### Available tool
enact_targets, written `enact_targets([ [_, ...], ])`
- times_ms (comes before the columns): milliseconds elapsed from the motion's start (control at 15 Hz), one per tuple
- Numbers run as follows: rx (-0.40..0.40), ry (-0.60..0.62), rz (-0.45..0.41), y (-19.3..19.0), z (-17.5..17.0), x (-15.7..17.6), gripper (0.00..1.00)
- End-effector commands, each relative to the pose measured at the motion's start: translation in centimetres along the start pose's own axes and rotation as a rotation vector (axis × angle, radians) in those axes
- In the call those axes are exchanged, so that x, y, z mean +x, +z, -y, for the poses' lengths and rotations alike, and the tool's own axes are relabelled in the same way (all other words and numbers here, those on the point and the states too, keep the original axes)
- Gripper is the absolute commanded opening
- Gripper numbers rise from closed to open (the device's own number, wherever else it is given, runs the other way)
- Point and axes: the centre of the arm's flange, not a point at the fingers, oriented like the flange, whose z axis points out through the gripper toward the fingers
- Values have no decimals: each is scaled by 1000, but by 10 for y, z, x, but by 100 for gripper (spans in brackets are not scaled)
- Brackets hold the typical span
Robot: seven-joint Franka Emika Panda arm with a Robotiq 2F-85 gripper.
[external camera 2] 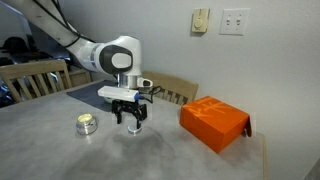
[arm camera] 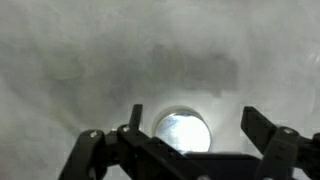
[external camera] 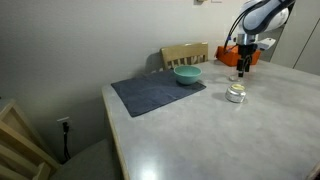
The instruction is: Close the silver container
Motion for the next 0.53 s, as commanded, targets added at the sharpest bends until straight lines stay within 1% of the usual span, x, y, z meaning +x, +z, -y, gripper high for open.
enact_targets([
  [0, 24, 4, -28, 11, -1, -6, 100],
  [267, 16, -1, -20, 21, -2, -2, 100],
  [467, 28, -3, -35, 29, -1, 2, 100],
])
